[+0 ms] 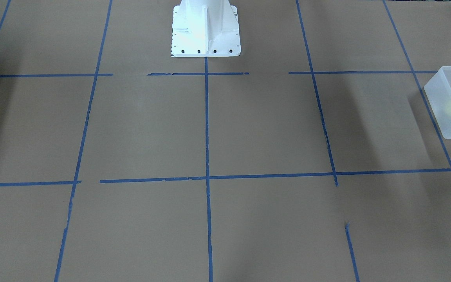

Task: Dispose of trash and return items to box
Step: 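Lower the green bowl into the clear bin and release it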

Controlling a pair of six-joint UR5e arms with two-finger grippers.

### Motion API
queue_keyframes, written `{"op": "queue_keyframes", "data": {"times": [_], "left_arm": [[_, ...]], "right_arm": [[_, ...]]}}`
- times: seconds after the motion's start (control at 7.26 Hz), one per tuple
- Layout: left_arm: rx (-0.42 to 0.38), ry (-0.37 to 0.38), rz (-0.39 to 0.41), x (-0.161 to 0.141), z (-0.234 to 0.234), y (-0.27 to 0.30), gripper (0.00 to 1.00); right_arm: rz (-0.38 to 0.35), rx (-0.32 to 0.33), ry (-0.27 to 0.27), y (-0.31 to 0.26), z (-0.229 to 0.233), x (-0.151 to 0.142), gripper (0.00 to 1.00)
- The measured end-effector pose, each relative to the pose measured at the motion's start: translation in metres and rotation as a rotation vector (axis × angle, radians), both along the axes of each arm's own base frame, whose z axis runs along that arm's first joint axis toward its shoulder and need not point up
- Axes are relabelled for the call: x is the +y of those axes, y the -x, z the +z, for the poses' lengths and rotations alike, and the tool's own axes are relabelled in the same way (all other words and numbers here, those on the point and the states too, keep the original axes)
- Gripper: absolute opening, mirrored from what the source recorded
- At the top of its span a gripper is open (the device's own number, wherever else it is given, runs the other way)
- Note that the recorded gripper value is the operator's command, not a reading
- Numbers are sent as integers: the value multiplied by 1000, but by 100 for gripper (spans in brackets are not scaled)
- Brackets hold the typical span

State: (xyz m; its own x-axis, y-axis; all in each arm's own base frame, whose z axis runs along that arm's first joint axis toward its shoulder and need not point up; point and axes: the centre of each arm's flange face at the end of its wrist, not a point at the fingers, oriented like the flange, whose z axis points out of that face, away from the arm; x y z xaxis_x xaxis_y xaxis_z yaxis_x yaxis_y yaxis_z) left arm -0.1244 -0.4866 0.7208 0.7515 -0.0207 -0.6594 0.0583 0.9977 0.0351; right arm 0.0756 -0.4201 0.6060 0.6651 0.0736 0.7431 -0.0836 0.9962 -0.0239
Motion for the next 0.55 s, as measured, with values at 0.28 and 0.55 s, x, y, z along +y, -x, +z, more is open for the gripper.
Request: {"op": "queue_keyframes", "data": {"times": [0.28,0.55], "left_arm": [[-4,60,1,42,46,2,0],[-87,49,6,70,75,5,0]], "right_arm": [[0,0,-12,0,-5,-2,100],[0,0,-19,0,-9,-4,100]]}}
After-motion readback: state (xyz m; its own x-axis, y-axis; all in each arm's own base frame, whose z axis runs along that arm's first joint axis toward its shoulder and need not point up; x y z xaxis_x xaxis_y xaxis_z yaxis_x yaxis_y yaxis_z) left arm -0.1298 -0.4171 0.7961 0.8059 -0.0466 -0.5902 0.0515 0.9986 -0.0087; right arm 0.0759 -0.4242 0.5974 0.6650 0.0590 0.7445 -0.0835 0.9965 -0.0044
